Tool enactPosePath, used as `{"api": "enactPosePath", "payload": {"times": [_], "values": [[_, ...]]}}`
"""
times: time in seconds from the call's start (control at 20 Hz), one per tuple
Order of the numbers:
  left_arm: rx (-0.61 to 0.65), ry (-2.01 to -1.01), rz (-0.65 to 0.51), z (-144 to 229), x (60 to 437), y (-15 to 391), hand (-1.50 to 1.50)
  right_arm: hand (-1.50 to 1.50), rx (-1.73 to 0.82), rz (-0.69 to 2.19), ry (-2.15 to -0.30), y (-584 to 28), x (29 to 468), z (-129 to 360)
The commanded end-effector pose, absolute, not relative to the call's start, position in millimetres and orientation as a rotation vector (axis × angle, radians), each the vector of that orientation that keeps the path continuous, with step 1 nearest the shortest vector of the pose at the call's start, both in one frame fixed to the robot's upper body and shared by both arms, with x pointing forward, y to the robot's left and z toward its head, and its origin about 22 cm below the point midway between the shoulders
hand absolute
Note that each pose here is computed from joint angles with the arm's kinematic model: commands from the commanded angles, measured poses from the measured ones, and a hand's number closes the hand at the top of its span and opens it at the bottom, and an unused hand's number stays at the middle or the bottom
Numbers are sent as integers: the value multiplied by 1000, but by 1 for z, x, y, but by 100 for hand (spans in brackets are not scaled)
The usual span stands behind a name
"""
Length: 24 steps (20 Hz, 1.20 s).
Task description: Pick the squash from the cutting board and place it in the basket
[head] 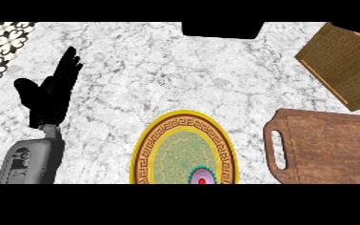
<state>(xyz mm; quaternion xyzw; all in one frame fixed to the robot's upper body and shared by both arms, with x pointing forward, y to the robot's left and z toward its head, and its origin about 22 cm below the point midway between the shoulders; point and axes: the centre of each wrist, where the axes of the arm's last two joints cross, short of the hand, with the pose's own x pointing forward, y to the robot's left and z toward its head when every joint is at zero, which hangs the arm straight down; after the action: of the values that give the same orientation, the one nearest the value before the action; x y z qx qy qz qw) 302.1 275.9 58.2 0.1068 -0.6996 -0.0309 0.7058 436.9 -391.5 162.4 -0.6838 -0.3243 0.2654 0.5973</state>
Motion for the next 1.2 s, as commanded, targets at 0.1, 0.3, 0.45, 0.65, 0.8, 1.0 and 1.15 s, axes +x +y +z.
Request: {"api": "enactPosePath", "payload": {"times": [0.1,0.3,0.45,0.65,0.8,1.0,1.15], "values": [[238,-1554,-56,58,307,272,0,150,-1546,661,-692,-396,429,135],[237,-1560,-74,56,302,279,0,150,-1482,668,-672,-404,424,131],[232,-1540,-87,61,311,276,0,150,-1465,669,-658,-404,427,145],[226,-1550,-60,50,303,276,0,150,-1434,642,-643,-394,426,122],[234,-1552,-54,62,310,272,0,150,-1381,594,-596,-415,415,119],[251,-1549,-73,55,303,281,0,150,-1384,590,-516,-394,424,116],[238,-1542,-78,55,306,270,0,-150,-1409,515,-526,-406,420,120]]}}
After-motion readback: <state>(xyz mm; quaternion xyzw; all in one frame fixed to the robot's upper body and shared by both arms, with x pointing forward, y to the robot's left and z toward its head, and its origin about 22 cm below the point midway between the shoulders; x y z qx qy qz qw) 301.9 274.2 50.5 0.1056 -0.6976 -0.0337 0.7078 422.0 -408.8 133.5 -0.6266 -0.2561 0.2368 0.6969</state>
